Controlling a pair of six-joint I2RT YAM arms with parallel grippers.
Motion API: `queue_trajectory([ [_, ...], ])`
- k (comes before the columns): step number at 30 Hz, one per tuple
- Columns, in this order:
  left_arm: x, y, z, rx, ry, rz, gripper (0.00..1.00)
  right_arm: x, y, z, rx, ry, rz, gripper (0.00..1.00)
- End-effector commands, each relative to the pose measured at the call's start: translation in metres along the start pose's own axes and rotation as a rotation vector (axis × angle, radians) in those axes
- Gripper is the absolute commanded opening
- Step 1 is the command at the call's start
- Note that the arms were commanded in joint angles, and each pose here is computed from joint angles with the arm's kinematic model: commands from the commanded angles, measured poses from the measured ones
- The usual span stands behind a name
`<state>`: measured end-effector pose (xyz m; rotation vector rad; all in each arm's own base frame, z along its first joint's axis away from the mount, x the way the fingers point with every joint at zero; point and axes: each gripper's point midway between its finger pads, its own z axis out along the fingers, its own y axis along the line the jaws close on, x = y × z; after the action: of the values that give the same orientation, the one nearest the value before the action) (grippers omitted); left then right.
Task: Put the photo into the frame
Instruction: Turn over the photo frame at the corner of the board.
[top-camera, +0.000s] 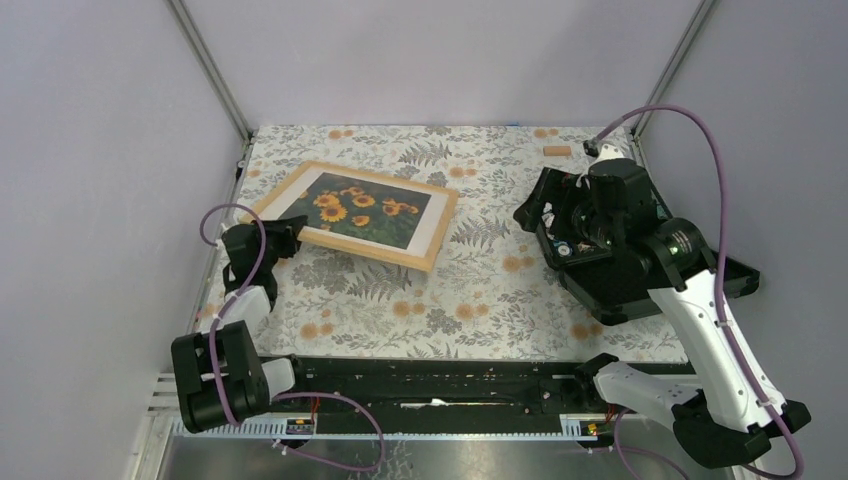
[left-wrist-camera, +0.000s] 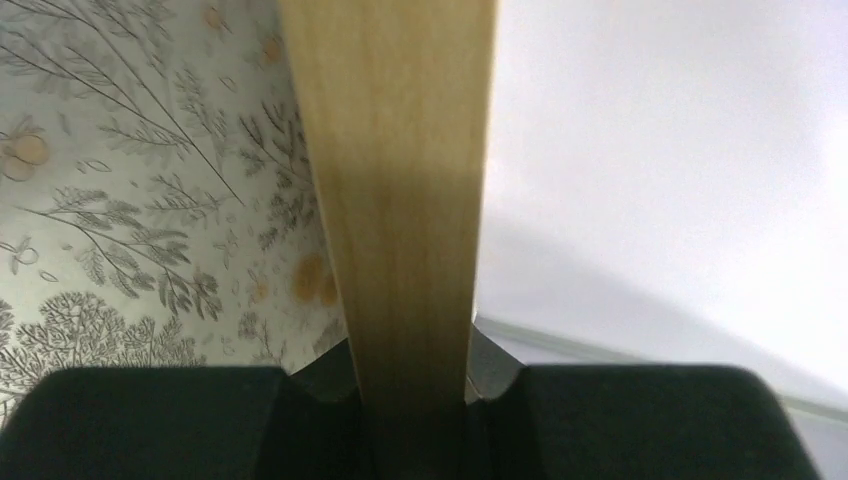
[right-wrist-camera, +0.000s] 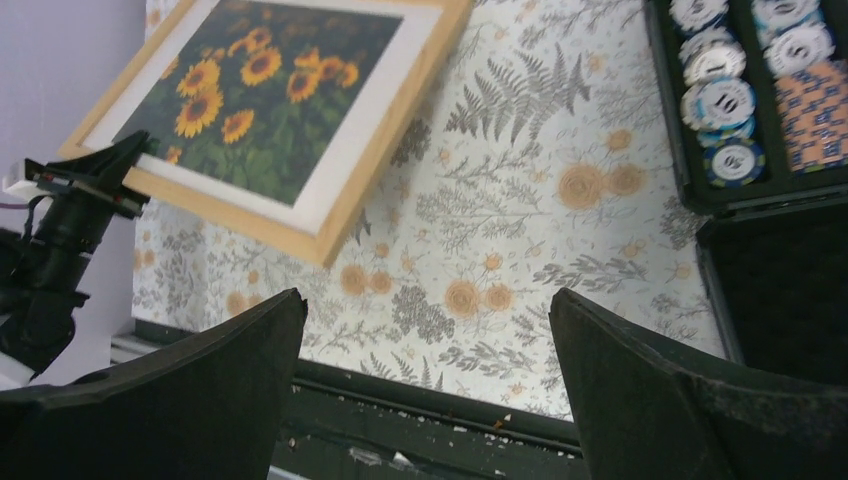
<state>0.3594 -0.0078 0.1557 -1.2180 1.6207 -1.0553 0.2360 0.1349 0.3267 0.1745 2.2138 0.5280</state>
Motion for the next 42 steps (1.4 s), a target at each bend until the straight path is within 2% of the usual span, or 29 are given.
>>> queue_trajectory([
  [1, -0.074, -0.103, -0.014, 0.404, -0.374, 0.005, 0.00, 0.005, 0.012, 0.008, -0.062, 0.033, 0.014, 1.00],
  [4, -0.094, -0.080, 0.000, 0.389, -0.466, -0.059, 0.00, 0.011, 0.009, 0.008, -0.058, 0.041, 0.017, 1.00],
  [12, -0.121, -0.024, 0.042, 0.395, -0.556, -0.254, 0.00, 0.022, -0.002, 0.004, -0.041, 0.036, 0.037, 1.00],
  [16, -0.130, -0.009, 0.048, 0.357, -0.611, -0.261, 0.00, 0.024, -0.004, 0.003, -0.037, 0.033, 0.041, 1.00],
  [17, -0.130, -0.006, 0.051, 0.344, -0.604, -0.257, 0.04, 0.024, -0.005, 0.003, -0.036, 0.033, 0.041, 1.00],
  [18, -0.128, -0.005, 0.055, 0.331, -0.589, -0.256, 0.14, 0.025, -0.005, 0.003, -0.035, 0.033, 0.041, 1.00],
  [19, -0.123, -0.003, 0.060, 0.305, -0.558, -0.251, 0.29, 0.025, -0.006, 0.003, -0.034, 0.031, 0.041, 1.00],
  [20, -0.118, -0.001, 0.066, 0.258, -0.520, -0.232, 0.53, 0.026, -0.007, 0.003, -0.031, 0.033, 0.041, 1.00],
  [21, -0.114, 0.007, 0.072, 0.151, -0.489, -0.216, 0.69, 0.026, -0.007, 0.003, -0.032, 0.035, 0.040, 1.00],
  [23, -0.109, 0.039, 0.076, -0.157, -0.455, -0.146, 0.87, 0.027, -0.007, 0.004, -0.030, 0.037, 0.042, 1.00],
  [25, -0.110, 0.058, 0.061, -0.414, -0.458, -0.133, 0.98, 0.029, -0.009, 0.003, -0.030, 0.036, 0.042, 1.00],
  [30, -0.095, 0.055, 0.024, -0.719, -0.343, -0.067, 0.99, 0.024, -0.013, -0.007, -0.013, 0.007, 0.029, 1.00],
  [32, -0.090, 0.046, 0.007, -0.747, -0.325, -0.041, 0.99, 0.016, -0.014, -0.016, -0.003, -0.016, 0.009, 1.00],
  [39, -0.058, 0.006, -0.030, -0.608, -0.225, -0.039, 0.99, -0.017, -0.011, -0.058, 0.011, -0.099, -0.079, 1.00],
  [40, -0.056, -0.007, -0.031, -0.565, -0.204, -0.023, 0.99, -0.022, -0.010, -0.064, 0.005, -0.118, -0.082, 1.00],
  [42, -0.060, -0.062, -0.027, -0.404, -0.196, 0.099, 0.99, -0.030, -0.008, -0.073, -0.002, -0.148, -0.086, 1.00],
])
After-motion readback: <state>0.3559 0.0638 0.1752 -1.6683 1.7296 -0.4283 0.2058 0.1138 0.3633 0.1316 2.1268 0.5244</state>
